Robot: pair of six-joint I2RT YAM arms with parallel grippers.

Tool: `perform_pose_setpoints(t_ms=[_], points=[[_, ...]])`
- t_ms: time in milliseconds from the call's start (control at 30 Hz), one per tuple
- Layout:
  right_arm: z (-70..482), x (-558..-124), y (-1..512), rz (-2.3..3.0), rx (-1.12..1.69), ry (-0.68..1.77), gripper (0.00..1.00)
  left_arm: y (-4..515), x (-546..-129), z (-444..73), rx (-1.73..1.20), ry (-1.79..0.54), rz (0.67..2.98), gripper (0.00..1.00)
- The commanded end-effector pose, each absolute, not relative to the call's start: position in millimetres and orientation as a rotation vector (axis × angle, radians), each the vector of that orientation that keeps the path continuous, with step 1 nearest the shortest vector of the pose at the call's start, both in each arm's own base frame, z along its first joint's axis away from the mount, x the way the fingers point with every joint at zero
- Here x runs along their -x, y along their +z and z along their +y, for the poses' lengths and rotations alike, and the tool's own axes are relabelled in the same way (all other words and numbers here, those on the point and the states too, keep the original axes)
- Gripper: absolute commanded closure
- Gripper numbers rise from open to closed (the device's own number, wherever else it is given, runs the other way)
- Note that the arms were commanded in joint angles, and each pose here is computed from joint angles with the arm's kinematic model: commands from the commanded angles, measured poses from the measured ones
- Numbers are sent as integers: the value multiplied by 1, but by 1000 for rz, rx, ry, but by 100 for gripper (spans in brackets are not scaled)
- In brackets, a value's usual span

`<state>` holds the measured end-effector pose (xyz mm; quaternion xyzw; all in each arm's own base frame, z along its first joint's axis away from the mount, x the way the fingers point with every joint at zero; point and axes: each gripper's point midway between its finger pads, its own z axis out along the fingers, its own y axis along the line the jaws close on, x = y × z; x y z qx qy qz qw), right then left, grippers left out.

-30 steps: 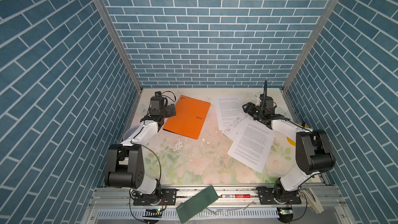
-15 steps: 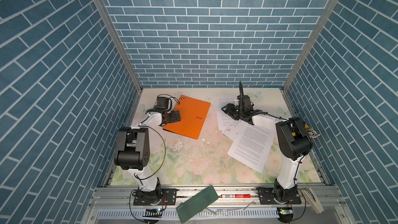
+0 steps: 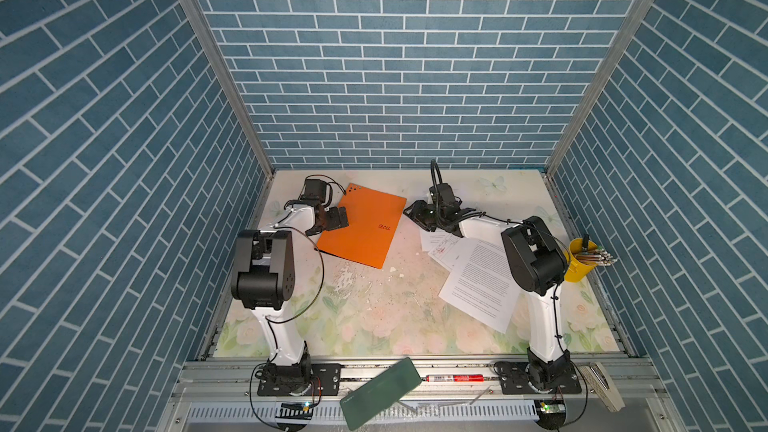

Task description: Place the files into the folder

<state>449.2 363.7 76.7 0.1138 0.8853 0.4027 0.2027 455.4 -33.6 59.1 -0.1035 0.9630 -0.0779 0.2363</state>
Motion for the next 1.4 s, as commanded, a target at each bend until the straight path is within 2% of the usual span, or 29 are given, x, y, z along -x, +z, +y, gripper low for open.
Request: perform_pose_setpoints(t_ms=[0,267,600,833,1367], points=[[375,-451,72,2504,-369,1150,47,56,-456,-38,287,-265,2657,2],[385,-443,44,2606,-384,1122,50,43,-453,-49,286,-356,2697,7],[386,-441,35,2631,-402,1117,51,34,-440,-63,305,-468,2730,11],[387,-439,34,2637,-385,1125,51,31,-423,-80,326,-599,2738,13],[385,-428,48,2593,-315,1196,53,35,-397,-105,290,-734,2738,14]])
